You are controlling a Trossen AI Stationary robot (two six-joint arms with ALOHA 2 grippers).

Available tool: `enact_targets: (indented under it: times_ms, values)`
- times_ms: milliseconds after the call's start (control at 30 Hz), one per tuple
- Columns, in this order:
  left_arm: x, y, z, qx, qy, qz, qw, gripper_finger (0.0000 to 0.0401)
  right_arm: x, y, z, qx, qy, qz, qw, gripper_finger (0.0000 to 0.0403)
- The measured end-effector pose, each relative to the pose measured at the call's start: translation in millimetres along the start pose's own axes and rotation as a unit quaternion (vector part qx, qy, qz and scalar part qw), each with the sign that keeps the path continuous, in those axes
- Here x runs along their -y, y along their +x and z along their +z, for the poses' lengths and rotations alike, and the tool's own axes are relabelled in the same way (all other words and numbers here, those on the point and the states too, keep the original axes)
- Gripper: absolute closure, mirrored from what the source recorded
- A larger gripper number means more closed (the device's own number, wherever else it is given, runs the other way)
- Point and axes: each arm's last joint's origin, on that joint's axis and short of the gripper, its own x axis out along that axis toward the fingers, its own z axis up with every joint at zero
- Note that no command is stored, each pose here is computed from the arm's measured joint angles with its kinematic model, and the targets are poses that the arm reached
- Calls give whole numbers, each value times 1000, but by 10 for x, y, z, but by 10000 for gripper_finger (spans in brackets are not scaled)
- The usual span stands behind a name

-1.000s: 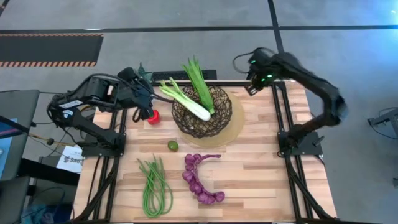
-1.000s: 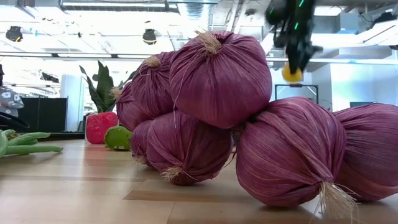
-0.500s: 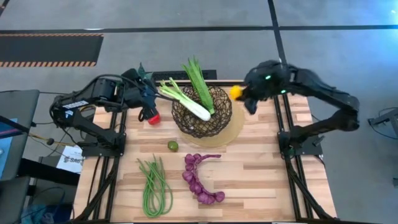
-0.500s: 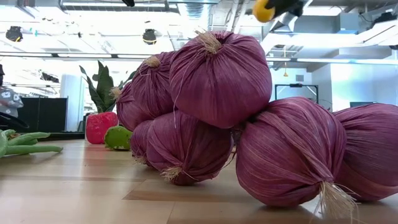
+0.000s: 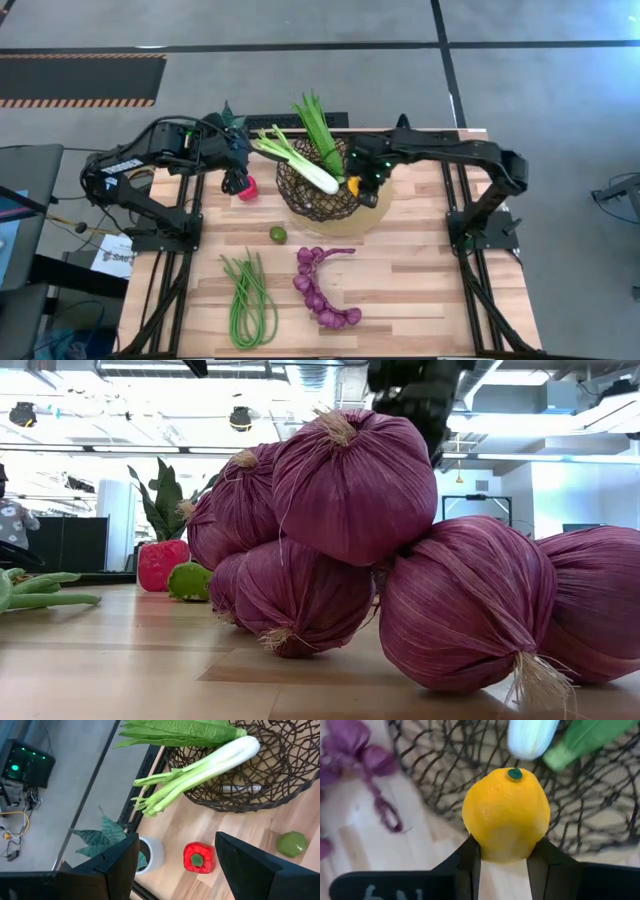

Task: Build produce basket
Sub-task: Put the lemon into the basket

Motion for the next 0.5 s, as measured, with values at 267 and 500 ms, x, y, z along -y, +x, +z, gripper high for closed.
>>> enact_targets:
  times_ms: [267,500]
  values:
    - [-2,0,0,1,-3,4,1000,151,521,298,213,37,22,-23,999,291]
    - [-2,0,0,1,-3,4,1000,151,893,656,199,-14,59,-30,998,291]
